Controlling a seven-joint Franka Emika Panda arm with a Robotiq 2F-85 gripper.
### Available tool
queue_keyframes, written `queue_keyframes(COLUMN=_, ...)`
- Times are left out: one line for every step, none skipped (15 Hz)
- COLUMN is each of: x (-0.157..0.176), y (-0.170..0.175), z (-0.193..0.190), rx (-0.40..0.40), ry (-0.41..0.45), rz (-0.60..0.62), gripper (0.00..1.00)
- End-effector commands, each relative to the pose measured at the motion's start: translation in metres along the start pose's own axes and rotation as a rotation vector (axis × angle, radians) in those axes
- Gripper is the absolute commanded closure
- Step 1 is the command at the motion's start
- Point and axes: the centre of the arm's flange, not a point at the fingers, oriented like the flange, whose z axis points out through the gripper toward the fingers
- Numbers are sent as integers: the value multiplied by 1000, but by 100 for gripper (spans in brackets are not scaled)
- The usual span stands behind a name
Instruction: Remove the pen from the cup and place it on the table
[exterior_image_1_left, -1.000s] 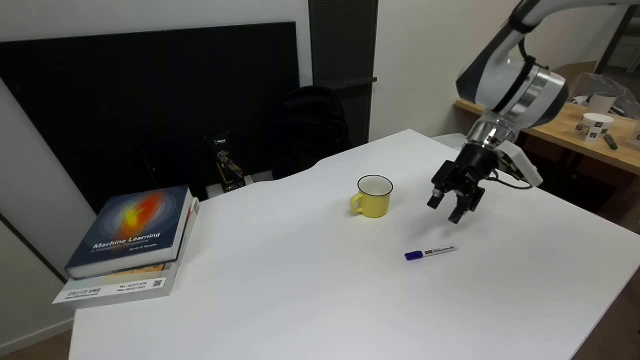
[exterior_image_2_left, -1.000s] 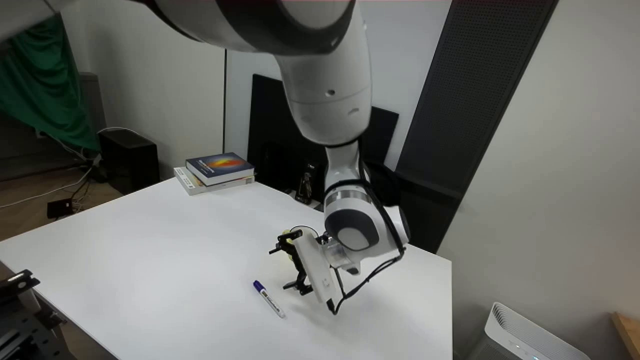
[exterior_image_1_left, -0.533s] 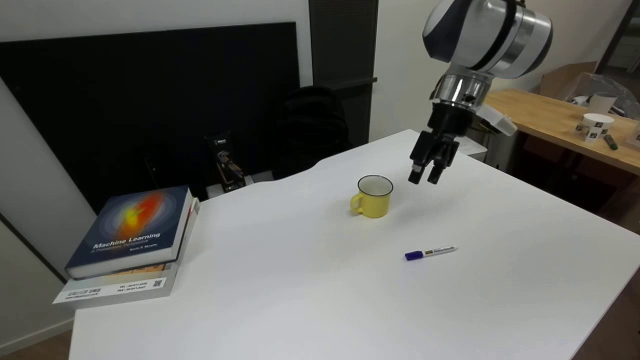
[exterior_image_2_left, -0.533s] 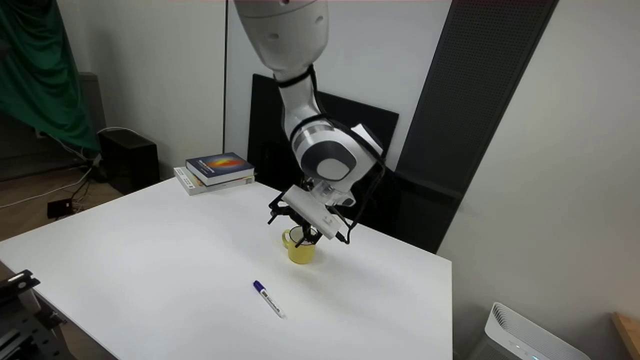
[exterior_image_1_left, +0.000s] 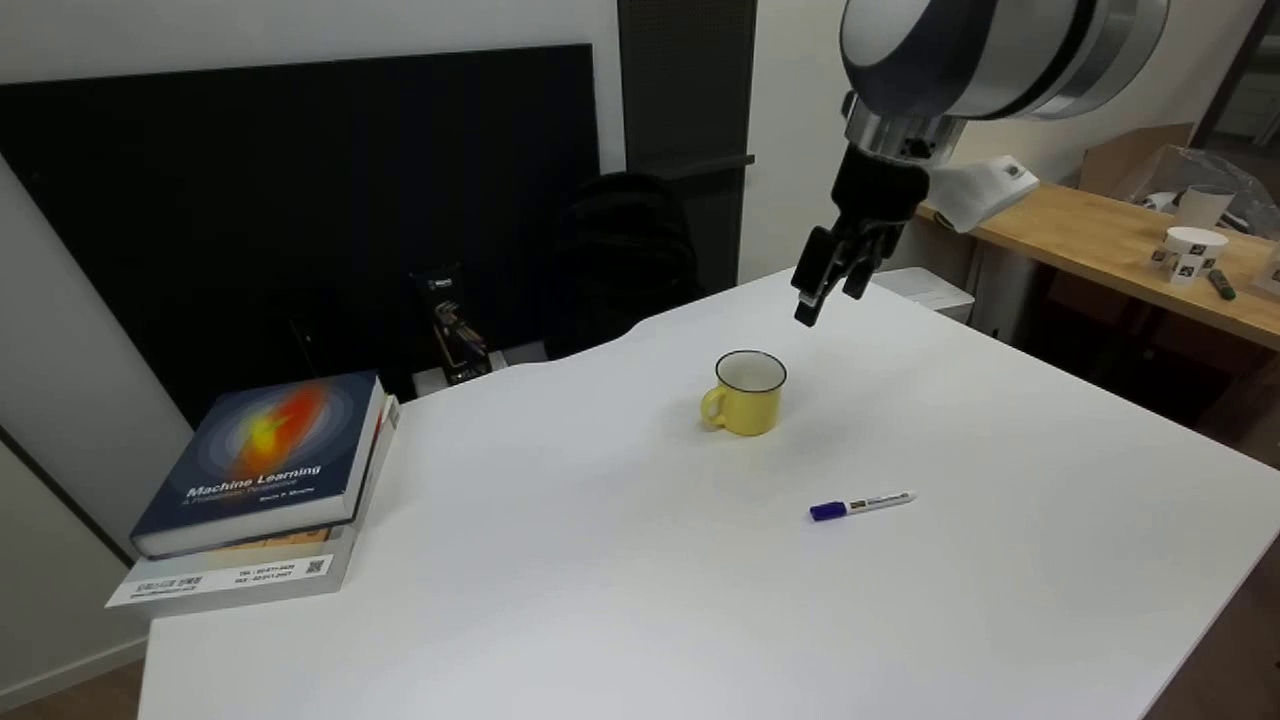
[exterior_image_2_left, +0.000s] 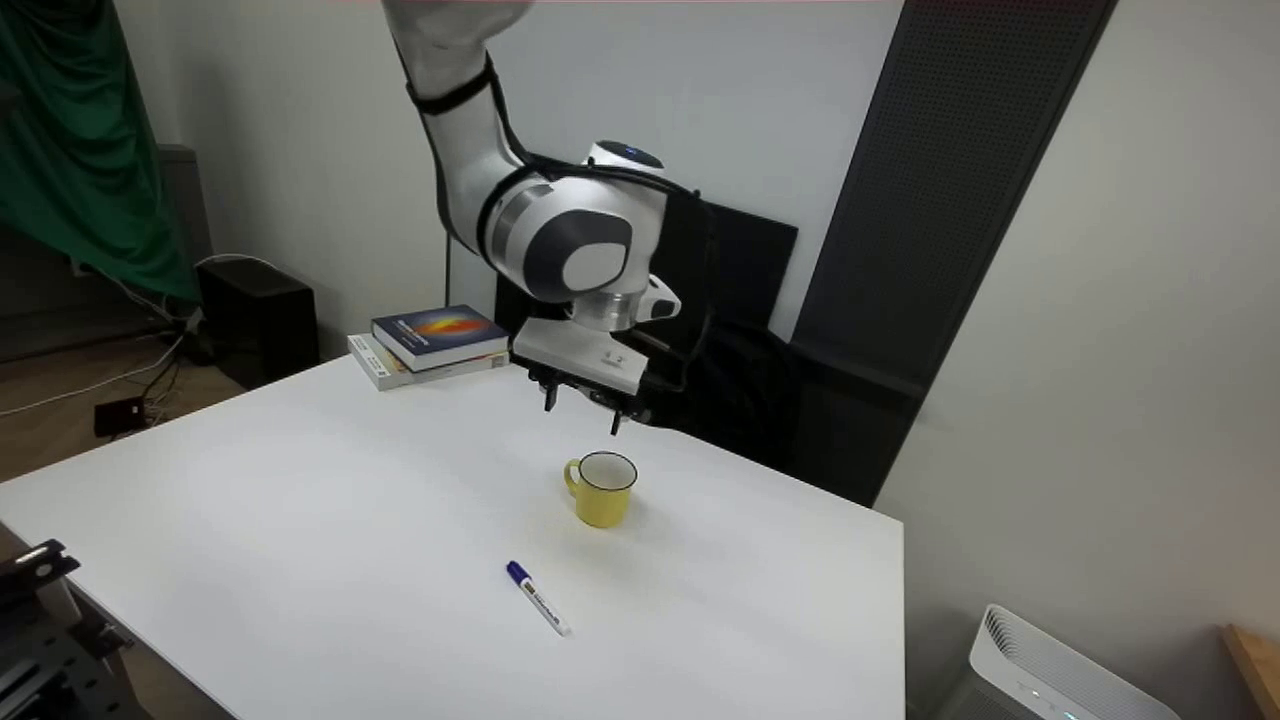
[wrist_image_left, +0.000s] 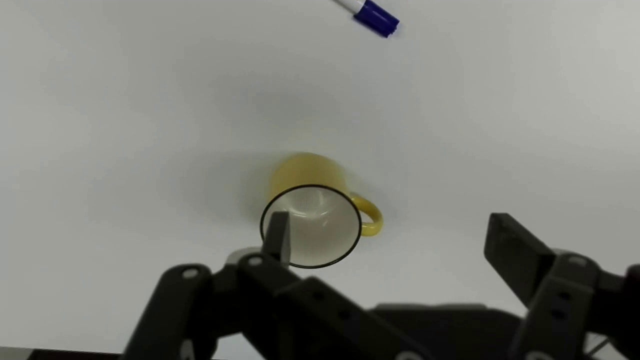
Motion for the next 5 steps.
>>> queue_keyframes(x=-13, y=-16, z=-23, rx=-145, ry=-5, rz=118, gripper=0)
queue_keyframes(x=-5, y=-4, z=-7, rx=-75, ry=8, rz=51, gripper=0)
queue_keyframes(x=-6, y=-7, z=-7, rx=-88, ry=3, rz=49, gripper=0)
queue_keyframes(x=-6, y=-10, z=-6, rx=-80, ry=2, rz=40, gripper=0)
queue_keyframes(x=-6, y=-10, z=-5, rx=-74, ry=1, rz=39, gripper=0)
